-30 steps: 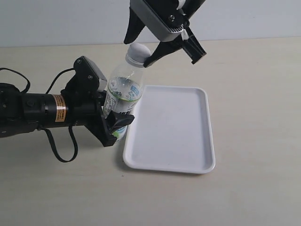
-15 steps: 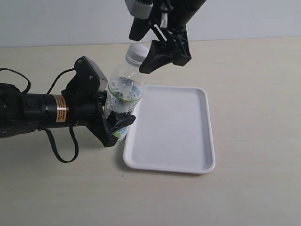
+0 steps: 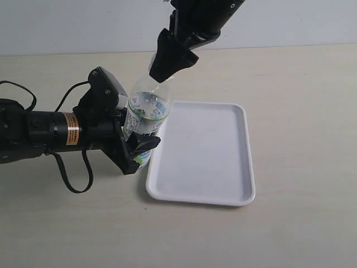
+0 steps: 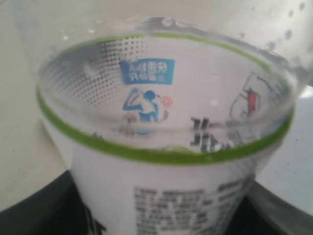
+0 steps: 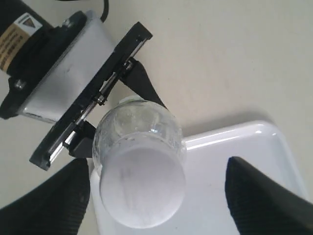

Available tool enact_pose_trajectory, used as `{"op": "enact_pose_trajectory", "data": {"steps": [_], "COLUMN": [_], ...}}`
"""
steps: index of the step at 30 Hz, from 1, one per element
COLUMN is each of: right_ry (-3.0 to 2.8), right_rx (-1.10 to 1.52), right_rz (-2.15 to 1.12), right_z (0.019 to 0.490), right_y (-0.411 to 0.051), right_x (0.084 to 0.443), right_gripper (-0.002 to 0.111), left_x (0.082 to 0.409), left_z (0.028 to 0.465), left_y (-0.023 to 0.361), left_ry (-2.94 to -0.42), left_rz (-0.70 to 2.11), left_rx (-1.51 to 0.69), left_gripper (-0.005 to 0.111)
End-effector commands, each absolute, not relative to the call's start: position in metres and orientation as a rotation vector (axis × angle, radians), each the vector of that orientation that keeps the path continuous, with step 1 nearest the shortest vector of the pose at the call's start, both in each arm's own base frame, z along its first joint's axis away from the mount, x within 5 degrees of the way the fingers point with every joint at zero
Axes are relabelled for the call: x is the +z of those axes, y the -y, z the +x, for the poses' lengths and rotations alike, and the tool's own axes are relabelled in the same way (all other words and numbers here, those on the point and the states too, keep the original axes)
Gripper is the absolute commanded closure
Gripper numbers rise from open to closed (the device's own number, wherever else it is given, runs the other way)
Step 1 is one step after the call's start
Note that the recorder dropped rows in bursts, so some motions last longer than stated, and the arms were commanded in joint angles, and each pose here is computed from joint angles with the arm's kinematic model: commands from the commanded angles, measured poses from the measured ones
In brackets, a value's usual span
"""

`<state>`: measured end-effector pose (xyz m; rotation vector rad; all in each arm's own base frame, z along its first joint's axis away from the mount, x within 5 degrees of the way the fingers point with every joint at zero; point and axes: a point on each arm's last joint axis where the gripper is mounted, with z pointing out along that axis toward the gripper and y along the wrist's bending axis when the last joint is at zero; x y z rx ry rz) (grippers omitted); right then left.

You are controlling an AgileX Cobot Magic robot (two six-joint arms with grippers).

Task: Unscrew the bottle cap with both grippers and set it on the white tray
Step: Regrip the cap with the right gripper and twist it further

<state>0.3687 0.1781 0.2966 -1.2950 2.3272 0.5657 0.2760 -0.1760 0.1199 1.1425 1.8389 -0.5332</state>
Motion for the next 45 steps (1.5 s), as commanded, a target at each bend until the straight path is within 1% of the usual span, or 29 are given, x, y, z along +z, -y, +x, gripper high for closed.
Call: {"op": "enact_pose_trajectory", "data": {"steps": [1, 14, 18, 21, 24, 26, 29, 31, 37, 45], "right_ry": [-2.432, -2.560, -2.579, -2.582, -2.584, -2.589, -2.591, -2.587, -2.496, -2.190], "right_rx": [0.622, 0.681, 0.689, 0.691, 0.692, 0.694, 0.695, 0.688, 0.645, 0.527], "right_rz": [-1.120, -0.890, -0.852, -0.855, -0.857, -0.861, -0.881, -0.892, -1.059, -1.479], "right_z": [0.3674, 0.3674, 0.3674, 0.3671, 0.3668, 0.3662, 0.3653, 0.3653, 0.3656, 0.3661], "right_y": [-0.1779, -0.1779, -0.1779, -0.1778, -0.1778, -0.1777, -0.1776, -0.1773, -0.1772, -0.1777], "right_x": [0.3006, 0.3006, 0.3006, 0.3005, 0.3004, 0.3003, 0.3000, 0.2999, 0.2998, 0.3003], "right_gripper": [0.035, 0.035, 0.039, 0.047, 0.059, 0.070, 0.091, 0.108, 0.108, 0.108], "left_x": [0.1290, 0.1292, 0.1292, 0.1292, 0.1292, 0.1292, 0.1292, 0.1292, 0.1292, 0.1292], "left_z": [0.2772, 0.2775, 0.2775, 0.2775, 0.2775, 0.2775, 0.2775, 0.2775, 0.2775, 0.2775], "left_y": [0.1783, 0.1782, 0.1782, 0.1782, 0.1782, 0.1782, 0.1782, 0.1782, 0.1782, 0.1782], "left_ry": [-1.796, -1.798, -1.798, -1.798, -1.798, -1.798, -1.798, -1.798, -1.800, -1.800], "left_rz": [1.119, 1.112, 1.112, 1.112, 1.112, 1.112, 1.112, 1.112, 1.109, 1.109], "left_rx": [-0.550, -0.550, -0.550, -0.550, -0.550, -0.550, -0.550, -0.550, -0.553, -0.553], "left_gripper": [0.107, 0.107, 0.107, 0.107, 0.107, 0.107, 0.107, 0.107, 0.107, 0.107]}}
